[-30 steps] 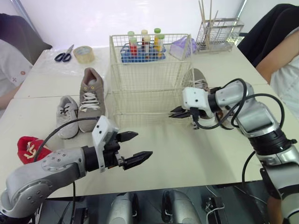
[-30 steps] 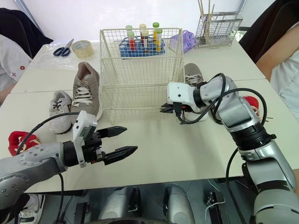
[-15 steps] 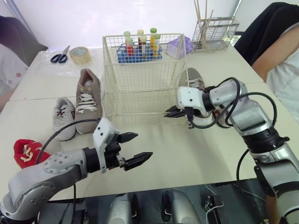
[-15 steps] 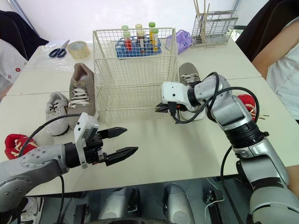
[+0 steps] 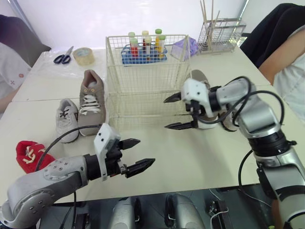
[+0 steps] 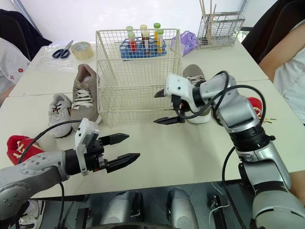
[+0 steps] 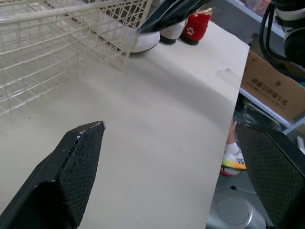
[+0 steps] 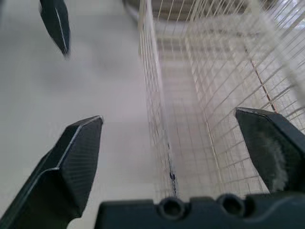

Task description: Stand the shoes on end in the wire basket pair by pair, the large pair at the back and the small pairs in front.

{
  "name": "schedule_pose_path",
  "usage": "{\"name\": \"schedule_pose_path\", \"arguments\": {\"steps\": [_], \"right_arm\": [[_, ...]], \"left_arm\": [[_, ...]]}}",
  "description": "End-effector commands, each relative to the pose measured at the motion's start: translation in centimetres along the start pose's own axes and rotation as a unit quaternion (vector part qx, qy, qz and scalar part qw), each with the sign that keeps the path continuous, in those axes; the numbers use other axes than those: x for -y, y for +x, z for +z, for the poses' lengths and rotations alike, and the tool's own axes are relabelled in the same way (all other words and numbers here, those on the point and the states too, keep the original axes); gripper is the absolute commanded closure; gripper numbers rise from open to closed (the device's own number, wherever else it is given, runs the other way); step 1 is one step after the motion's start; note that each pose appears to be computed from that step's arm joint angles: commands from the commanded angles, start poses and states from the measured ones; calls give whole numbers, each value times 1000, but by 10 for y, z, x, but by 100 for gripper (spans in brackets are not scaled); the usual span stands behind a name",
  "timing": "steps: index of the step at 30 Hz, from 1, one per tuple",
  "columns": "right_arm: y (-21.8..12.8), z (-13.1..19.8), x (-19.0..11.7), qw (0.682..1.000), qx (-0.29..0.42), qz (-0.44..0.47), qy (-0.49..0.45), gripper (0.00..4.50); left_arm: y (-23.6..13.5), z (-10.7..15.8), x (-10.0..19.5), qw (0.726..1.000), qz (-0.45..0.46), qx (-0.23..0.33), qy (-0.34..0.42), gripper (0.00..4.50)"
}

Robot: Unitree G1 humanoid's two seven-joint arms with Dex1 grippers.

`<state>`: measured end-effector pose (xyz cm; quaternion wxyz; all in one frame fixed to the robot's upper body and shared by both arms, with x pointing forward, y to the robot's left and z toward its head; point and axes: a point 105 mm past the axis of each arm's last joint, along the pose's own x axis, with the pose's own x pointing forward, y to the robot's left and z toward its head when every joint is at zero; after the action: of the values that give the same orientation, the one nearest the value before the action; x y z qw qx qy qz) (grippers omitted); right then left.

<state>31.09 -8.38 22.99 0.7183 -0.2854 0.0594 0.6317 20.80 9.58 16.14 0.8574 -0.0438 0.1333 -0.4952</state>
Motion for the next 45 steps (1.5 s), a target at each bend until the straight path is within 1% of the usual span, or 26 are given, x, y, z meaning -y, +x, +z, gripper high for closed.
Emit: {"name": "schedule_pose_path", "arguments": {"steps": [1,3,5,7,10,12,14,15,16,17,20,21,23,25,27,32,35,37,39,45], "right_arm": [[-25,34,-6,999,49,16,-5,3],[-34,45,-8,997,76,25,11,3],[-45,62,-3,991,125,16,35,3],[-56,75,10,983,172,-14,68,3],[-75,72,35,965,212,-105,114,3],[-84,63,43,954,219,-156,131,3],[-101,44,58,920,235,-267,165,3],[-107,38,61,905,241,-302,177,3],[-113,31,62,885,251,-346,187,3],[-117,27,62,871,257,-372,192,3],[-126,9,55,829,240,-464,201,3],[-129,0,50,816,224,-492,205,3],[-131,-15,37,802,194,-523,214,3],[-124,-42,9,798,145,-533,239,3],[-117,-57,-12,795,120,-538,254,3],[-101,-73,-29,790,102,-536,278,3],[-93,-84,-30,784,93,-538,296,3],[-87,-97,-24,769,102,-536,333,3],[-81,-103,-15,763,109,-532,351,3],[-70,-117,3,755,111,-535,362,3]], "left_arm": [[-7,13,0,1000,-2,24,7,0],[-9,16,0,1000,-5,29,4,0],[-11,19,-3,999,-3,34,3,0],[-13,22,-3,999,-8,41,-3,0],[-16,27,2,998,-24,57,-18,0],[-15,27,6,997,-29,61,-22,0],[-11,34,3,997,-8,82,5,0],[-9,39,1,996,2,92,19,0],[-5,46,-1,993,13,115,29,0],[-1,51,-1,991,19,130,33,0],[13,49,13,990,-3,138,39,0],[16,46,16,990,-6,137,39,0],[23,40,20,990,-6,138,37,0],[29,33,23,990,-10,138,29,0],[35,29,24,990,-14,139,25,0],[42,27,25,989,-20,145,27,0],[43,25,23,989,-19,145,27,0],[42,24,20,989,-11,146,29,0],[42,24,17,989,-2,147,30,0],[41,23,15,989,11,145,32,0]]}}
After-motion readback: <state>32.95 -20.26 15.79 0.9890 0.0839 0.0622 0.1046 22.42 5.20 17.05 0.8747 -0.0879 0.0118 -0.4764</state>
